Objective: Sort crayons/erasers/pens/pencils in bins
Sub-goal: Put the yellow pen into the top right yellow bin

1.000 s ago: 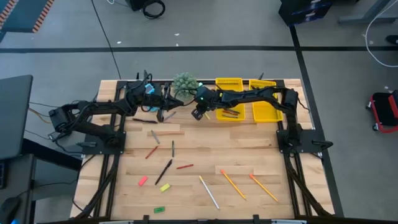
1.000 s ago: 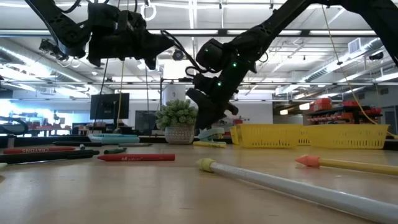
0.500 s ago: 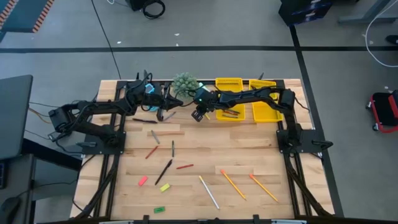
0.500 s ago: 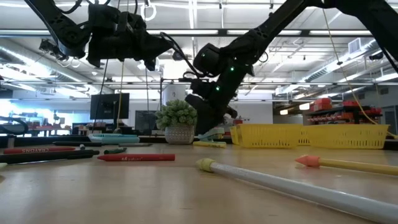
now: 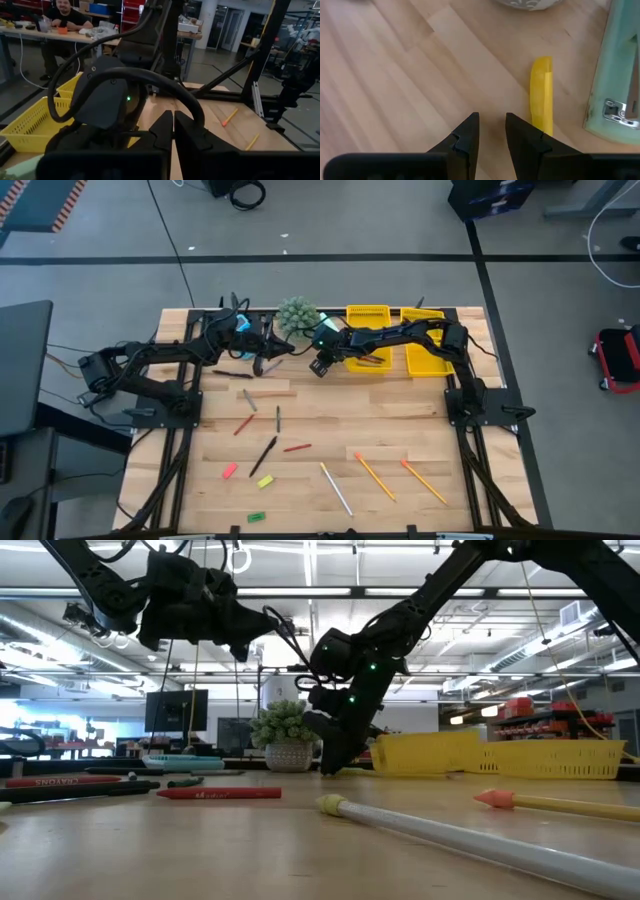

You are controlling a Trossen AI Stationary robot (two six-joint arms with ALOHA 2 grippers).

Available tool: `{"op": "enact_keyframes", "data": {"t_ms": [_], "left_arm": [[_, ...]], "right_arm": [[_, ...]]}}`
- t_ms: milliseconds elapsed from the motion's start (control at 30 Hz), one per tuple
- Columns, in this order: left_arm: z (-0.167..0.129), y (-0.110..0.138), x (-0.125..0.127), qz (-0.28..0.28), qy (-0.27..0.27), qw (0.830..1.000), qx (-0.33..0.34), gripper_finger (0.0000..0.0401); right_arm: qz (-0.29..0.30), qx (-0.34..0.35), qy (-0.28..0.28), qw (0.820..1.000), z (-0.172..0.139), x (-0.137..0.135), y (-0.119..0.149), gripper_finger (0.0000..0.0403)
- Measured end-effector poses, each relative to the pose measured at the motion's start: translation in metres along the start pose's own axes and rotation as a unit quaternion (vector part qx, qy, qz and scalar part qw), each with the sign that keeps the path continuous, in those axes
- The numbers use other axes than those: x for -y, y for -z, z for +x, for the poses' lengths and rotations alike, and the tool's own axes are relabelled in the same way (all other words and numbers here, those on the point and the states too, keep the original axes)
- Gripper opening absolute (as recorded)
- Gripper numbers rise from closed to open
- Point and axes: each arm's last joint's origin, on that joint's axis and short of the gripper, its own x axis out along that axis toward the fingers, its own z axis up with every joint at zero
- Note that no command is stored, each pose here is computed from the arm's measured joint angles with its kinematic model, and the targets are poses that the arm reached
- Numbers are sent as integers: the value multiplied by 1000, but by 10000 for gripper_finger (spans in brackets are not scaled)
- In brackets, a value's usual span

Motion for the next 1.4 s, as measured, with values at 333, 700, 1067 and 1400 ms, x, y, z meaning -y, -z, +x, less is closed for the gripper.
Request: {"op": "enact_keyframes", "data": {"t_ms": [333,700,1067,1400], "left_arm": [[0,1,0,-2,0,1000,-4,16],[0,1,0,-4,1,1000,-6,13],[0,2,0,-12,1,1000,-10,26],[0,3,1,-14,2,1000,-12,13]], "right_arm": [[2,-8,-11,1000,-3,2,0,102],[-11,-51,-23,998,-16,-6,7,102],[-28,-57,-64,996,-25,-24,10,102],[14,25,1,1000,-68,9,-21,102]]}}
